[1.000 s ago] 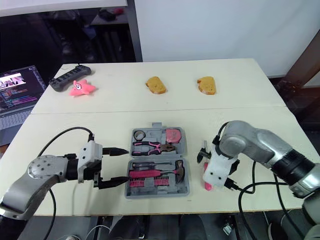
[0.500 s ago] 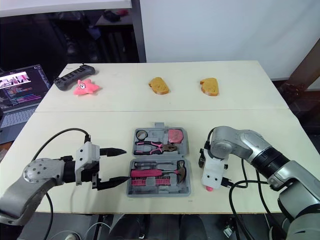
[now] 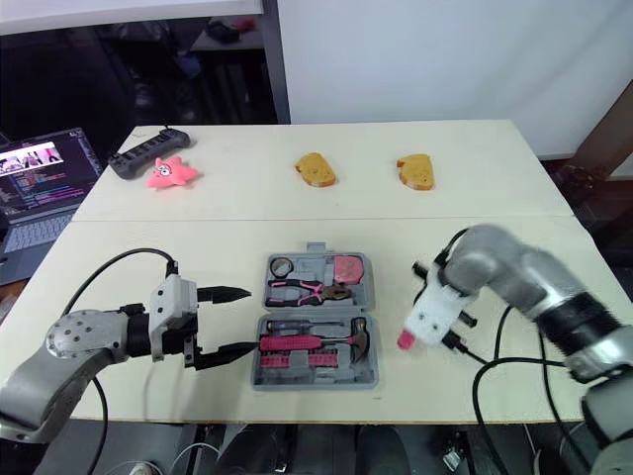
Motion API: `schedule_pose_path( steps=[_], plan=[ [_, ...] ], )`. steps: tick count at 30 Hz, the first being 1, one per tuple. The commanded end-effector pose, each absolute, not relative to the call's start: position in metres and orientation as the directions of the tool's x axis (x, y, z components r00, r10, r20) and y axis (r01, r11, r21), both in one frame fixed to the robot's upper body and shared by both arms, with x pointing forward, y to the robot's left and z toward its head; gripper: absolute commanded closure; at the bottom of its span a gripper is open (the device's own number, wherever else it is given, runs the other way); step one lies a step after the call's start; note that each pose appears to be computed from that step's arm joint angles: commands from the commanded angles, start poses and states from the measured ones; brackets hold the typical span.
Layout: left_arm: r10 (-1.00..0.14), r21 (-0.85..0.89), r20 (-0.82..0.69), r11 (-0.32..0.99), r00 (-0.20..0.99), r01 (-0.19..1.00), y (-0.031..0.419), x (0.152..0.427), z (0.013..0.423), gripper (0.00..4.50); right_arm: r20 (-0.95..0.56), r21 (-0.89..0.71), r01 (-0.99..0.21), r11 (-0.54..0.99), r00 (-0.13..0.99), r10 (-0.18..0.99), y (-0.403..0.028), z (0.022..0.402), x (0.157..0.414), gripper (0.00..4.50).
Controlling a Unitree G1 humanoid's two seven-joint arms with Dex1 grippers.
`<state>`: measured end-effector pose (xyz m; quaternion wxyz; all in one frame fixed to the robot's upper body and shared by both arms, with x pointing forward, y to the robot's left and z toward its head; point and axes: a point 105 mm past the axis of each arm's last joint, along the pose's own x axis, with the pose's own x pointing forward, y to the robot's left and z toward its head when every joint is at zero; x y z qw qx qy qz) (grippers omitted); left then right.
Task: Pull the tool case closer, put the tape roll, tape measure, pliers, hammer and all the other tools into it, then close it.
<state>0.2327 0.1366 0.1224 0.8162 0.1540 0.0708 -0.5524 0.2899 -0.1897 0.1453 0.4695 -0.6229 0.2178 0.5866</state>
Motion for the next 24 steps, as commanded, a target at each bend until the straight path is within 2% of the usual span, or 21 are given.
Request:
schedule_pose_path(
  steps=[1, 2, 3, 5, 9, 14, 19, 22, 24],
  plan=[
    [-0.886, 0.189, -0.254, 0.348, 0.388, 0.918, 0.133, 0.232, 0.13, 0.0, -0.828, -0.203, -0.974, 0.1, 0.225, 0.514, -0.17, 0.179, 0.283, 4.18],
    [-0.887, 0.186, -0.25, 0.349, 0.388, 0.918, 0.132, 0.232, 0.13, 0.0, -0.78, -0.106, -0.917, 0.385, 0.317, 0.539, -0.175, 0.183, 0.297, 4.18],
    [-0.888, 0.184, -0.247, 0.35, 0.388, 0.918, 0.131, 0.231, 0.13, 0.0, -0.758, -0.007, -0.829, 0.559, 0.369, 0.538, -0.178, 0.184, 0.304, 4.18],
    [-0.888, 0.184, -0.246, 0.352, 0.389, 0.918, 0.131, 0.232, 0.131, 0.0, -0.744, 0.162, -0.661, 0.733, 0.406, 0.53, -0.187, 0.178, 0.305, 4.18],
    [-0.886, 0.184, -0.249, 0.353, 0.391, 0.917, 0.132, 0.233, 0.131, 0.0, -0.78, 0.22, -0.498, 0.839, 0.426, 0.458, -0.216, 0.143, 0.298, 4.18],
    [-0.888, 0.179, -0.248, 0.35, 0.387, 0.919, 0.132, 0.234, 0.132, 0.0, -0.77, 0.259, -0.434, 0.863, 0.447, 0.456, -0.214, 0.114, 0.288, 4.18],
    [-0.893, 0.178, -0.248, 0.339, 0.376, 0.924, 0.13, 0.232, 0.133, 0.0, -0.764, 0.213, -0.202, 0.956, 0.575, 0.292, -0.216, 0.075, 0.291, 4.18],
    [-0.891, 0.178, -0.251, 0.341, 0.378, 0.923, 0.132, 0.232, 0.132, 0.0, -0.782, 0.172, -0.056, 0.984, 0.6, 0.171, -0.223, 0.059, 0.29, 4.18],
    [-0.89, 0.178, -0.253, 0.342, 0.379, 0.923, 0.132, 0.231, 0.132, 0.0, -0.789, 0.152, -0.007, 0.988, 0.602, 0.126, -0.227, 0.054, 0.288, 4.18]
  ],
)
